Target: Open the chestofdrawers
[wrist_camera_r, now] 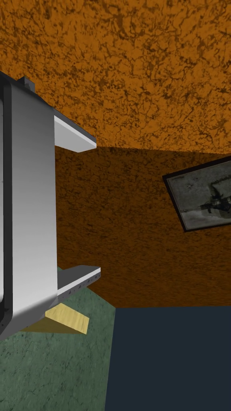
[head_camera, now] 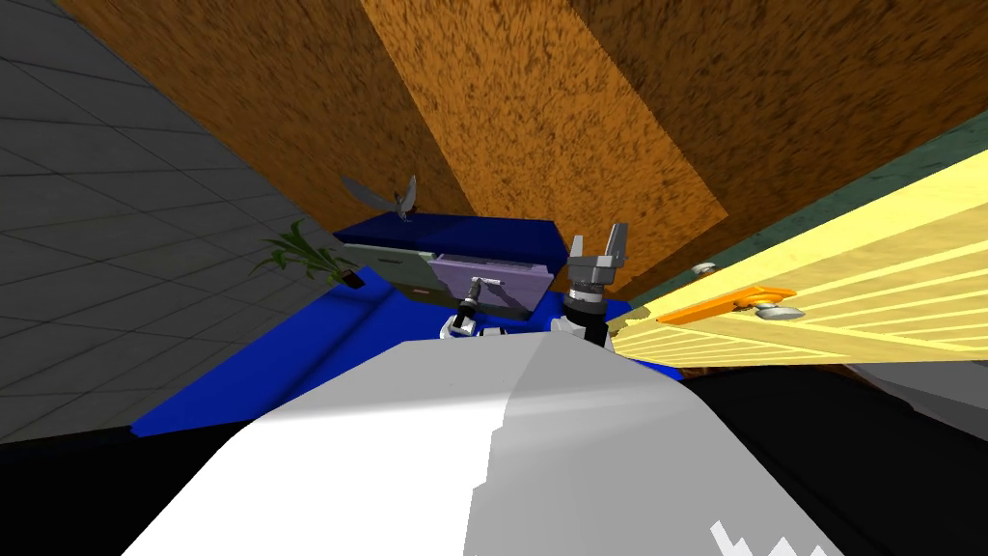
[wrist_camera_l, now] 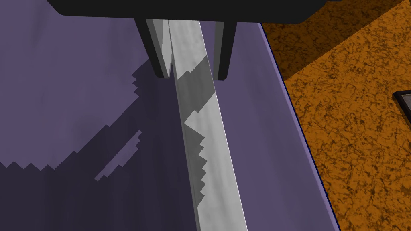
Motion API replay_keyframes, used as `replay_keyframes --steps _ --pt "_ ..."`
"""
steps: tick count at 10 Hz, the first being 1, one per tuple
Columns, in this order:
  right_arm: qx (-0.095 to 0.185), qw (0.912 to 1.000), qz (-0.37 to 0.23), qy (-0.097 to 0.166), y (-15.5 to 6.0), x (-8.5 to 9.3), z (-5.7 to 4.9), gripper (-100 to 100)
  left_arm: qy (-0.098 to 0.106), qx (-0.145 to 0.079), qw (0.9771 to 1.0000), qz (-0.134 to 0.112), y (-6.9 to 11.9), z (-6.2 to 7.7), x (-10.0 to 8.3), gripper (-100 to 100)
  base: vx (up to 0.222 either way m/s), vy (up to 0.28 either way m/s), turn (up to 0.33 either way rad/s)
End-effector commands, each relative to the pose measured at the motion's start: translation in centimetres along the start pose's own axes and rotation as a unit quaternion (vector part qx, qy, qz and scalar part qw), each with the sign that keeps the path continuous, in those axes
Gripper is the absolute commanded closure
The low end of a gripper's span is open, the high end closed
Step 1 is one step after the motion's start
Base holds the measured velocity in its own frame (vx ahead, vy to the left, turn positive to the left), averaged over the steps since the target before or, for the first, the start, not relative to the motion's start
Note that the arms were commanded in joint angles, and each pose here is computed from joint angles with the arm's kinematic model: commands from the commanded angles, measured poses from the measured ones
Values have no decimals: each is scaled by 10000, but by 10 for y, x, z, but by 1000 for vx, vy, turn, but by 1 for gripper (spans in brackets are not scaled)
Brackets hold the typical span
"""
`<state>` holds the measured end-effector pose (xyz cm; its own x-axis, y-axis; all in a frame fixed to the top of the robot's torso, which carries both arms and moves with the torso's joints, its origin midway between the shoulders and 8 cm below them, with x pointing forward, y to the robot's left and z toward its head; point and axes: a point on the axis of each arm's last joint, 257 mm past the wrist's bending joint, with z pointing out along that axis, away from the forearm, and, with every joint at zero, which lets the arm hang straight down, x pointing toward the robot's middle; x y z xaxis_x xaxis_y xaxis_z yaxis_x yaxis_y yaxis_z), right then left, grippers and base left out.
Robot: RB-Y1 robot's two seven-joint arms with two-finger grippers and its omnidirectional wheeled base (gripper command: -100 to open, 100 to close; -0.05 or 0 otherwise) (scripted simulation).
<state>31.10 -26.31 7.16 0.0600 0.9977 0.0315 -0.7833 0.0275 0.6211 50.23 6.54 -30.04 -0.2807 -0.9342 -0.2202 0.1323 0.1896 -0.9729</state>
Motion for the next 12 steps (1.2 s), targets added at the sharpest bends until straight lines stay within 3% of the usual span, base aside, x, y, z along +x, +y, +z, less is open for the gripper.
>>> replay_keyframes --steps 1,6,7,12 --pt "1 10000 0 0 0 0 0 0 17 -33 10000 2 2 -1 2 100 -125 27 25" --pt "0 10000 0 0 0 0 0 0 57 -21 10000 -4 -1 -1 6 100 -168 51 15" --pt "1 10000 0 0 0 0 0 0 81 -49 10000 -9 -8 10 6 -100 -58 11 22" --pt "1 10000 -1 0 0 0 0 0 123 -38 9999 -14 -34 38 5 -100 -49 18 17"
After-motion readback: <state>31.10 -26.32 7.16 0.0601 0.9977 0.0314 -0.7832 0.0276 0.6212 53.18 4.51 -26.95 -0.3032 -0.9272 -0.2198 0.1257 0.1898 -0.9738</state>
